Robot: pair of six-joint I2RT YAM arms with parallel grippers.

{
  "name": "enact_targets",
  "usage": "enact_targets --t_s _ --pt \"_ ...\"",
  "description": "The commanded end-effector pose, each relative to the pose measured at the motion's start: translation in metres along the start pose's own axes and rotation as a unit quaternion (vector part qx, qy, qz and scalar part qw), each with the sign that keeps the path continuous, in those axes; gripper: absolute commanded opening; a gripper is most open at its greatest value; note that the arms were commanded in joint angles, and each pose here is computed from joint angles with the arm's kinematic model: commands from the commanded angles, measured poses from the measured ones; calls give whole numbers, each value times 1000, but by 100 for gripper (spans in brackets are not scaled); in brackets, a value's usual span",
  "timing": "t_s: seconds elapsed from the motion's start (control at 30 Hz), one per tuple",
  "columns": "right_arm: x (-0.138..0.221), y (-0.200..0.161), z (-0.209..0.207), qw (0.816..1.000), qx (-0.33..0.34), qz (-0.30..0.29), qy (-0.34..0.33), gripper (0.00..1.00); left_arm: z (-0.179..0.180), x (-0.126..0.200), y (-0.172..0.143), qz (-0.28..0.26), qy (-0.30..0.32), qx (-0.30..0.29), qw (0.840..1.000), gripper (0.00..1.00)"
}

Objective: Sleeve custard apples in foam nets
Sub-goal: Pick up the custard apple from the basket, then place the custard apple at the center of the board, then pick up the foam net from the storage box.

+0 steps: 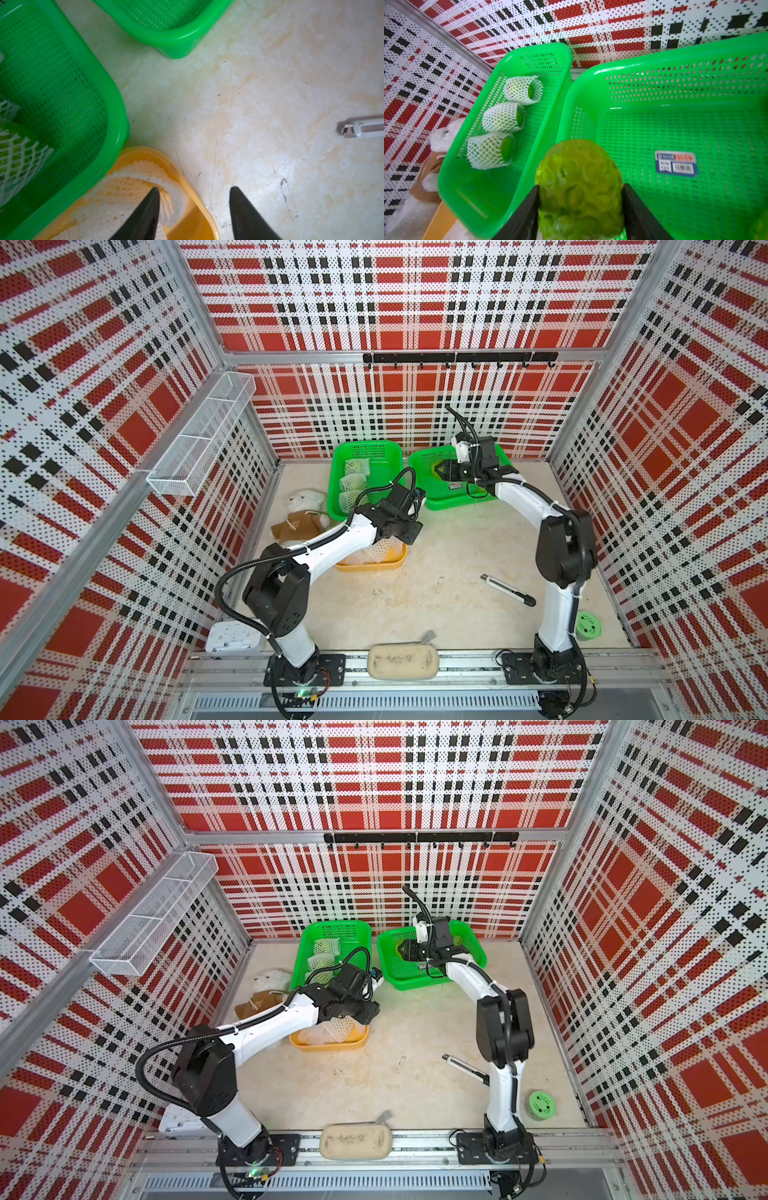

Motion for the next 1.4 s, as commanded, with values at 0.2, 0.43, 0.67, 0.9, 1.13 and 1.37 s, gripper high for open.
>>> enact_targets --t_s 0.2,0.43,0.67,0.9,1.13,1.37 --pt "74 -80 -3 998 44 19 -50 50 2 -4 3 43 9 -11 999 51" --pt "74 -160 -20 989 57 76 -111 50 1 -5 -3 62 17 -10 998 51" --pt "55 -211 -26 982 51 119 -140 50 5 -14 -6 78 15 -8 997 50" --pt "57 -230 -27 981 36 125 -147 65 13 -23 -13 93 10 4 996 39" --pt "74 -216 -11 985 43 123 -115 88 17 -13 -12 93 10 -1 996 12" --pt "109 -182 24 991 65 118 -24 97 13 27 0 57 -5 -27 998 0"
Point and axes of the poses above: each gripper's point midway between its finger pads, its own x axis back along the fingers, its own z axis along the line the jaws close on, y = z × x, the point moved 10 cm from there along x, back along the fingers, and after that the axes turned 13 degrees about -x, right-handed, at the moved point
